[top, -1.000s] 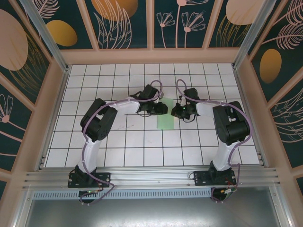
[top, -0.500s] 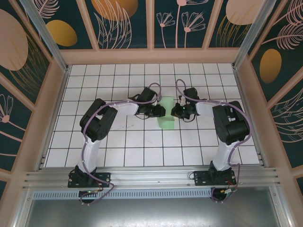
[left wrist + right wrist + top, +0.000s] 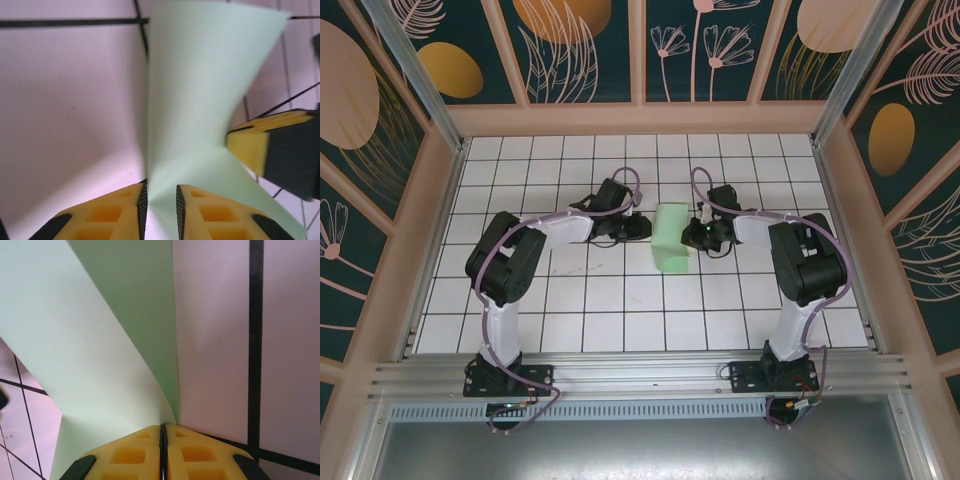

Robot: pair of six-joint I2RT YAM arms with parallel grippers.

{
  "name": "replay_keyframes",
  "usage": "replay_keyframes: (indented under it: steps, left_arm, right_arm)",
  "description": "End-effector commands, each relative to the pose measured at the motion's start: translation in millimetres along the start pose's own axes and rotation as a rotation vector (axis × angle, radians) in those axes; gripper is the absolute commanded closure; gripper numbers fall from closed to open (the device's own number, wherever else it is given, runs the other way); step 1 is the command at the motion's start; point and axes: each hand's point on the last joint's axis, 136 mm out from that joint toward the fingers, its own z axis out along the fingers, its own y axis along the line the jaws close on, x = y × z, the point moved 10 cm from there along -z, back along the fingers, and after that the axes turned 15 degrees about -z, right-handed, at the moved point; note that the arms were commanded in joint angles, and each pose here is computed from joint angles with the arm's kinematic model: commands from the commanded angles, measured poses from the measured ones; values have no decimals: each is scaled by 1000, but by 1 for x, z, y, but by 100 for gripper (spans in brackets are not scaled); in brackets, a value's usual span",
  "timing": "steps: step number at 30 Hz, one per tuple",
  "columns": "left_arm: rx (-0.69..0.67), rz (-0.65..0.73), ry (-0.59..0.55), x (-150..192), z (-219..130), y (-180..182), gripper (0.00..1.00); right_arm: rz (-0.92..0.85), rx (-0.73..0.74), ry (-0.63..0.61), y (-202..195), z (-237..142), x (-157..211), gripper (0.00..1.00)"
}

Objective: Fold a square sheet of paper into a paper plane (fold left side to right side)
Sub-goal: First fold the square sheet of paper in half at the center of the table, then hold the square sheet of paper at the center of the table, then hold the paper at the center of the table.

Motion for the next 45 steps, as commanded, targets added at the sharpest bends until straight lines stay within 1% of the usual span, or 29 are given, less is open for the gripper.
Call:
replay_keyframes:
  steps: [1,5,12,19,26,29,32,37,41,45]
  left_arm:
    - [112,62,-7,-6,-6,-26,76]
    - [137,77,52,-1,13,-32,76]
    - [119,81,98,6,41,-29,76]
    - [43,79,104,10,50,-14,76]
    - [2,64,125,18,55,0,76]
    - [-15,64,124,20,54,2,76]
    - [-23,56,131,22,55,5,76]
    - [-42,42,140,29,60,11,77]
    - [-59,37,141,32,62,15,77]
    - [-62,37,141,33,61,15,78]
  right_arm:
    - [28,89,96,-14,14,17,88]
    - [29,89,95,-14,14,17,88]
    - [28,87,97,-13,14,17,88]
    - [28,84,98,-13,14,17,88]
    - [19,76,88,-11,13,14,88]
    - [3,36,44,-6,7,7,88]
    - [-20,-36,-27,2,-5,-6,88]
    - [-50,-86,-107,10,-25,-26,88]
    - [-75,-123,-146,17,-33,-40,88]
    - [-83,-160,-161,19,-28,-53,88]
